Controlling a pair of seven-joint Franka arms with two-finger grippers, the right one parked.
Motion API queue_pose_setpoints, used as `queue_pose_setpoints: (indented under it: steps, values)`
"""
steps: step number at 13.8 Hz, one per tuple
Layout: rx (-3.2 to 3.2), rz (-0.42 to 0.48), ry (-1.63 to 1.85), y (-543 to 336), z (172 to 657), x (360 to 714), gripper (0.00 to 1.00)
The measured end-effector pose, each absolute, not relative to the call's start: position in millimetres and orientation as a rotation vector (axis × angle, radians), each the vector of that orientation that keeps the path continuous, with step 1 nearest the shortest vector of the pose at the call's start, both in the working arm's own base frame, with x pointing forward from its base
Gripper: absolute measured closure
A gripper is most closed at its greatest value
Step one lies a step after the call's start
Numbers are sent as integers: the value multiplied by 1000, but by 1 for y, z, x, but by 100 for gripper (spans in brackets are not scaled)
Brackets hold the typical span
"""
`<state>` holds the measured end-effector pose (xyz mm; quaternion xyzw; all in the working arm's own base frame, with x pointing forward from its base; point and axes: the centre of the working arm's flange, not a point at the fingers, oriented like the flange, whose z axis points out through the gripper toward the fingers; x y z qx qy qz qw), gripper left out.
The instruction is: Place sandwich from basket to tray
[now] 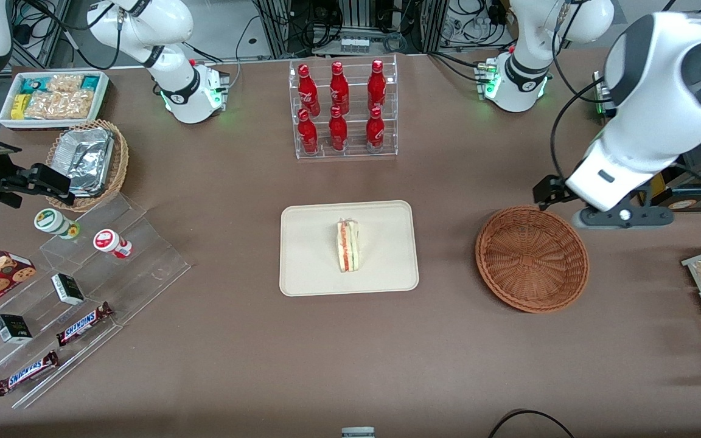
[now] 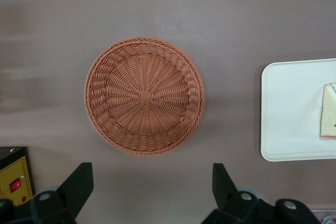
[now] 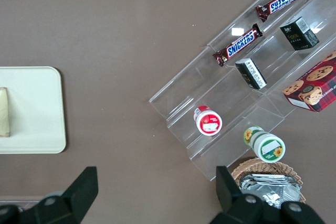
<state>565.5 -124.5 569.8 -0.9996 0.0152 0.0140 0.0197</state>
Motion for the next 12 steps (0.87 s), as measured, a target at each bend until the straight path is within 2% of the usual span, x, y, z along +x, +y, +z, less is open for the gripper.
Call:
queue_pose_setpoints:
  steps: [6,12]
  values:
    - [-3138,50,12,-64,597,555,0]
    - [-3146,62,50,-59,598,552,0]
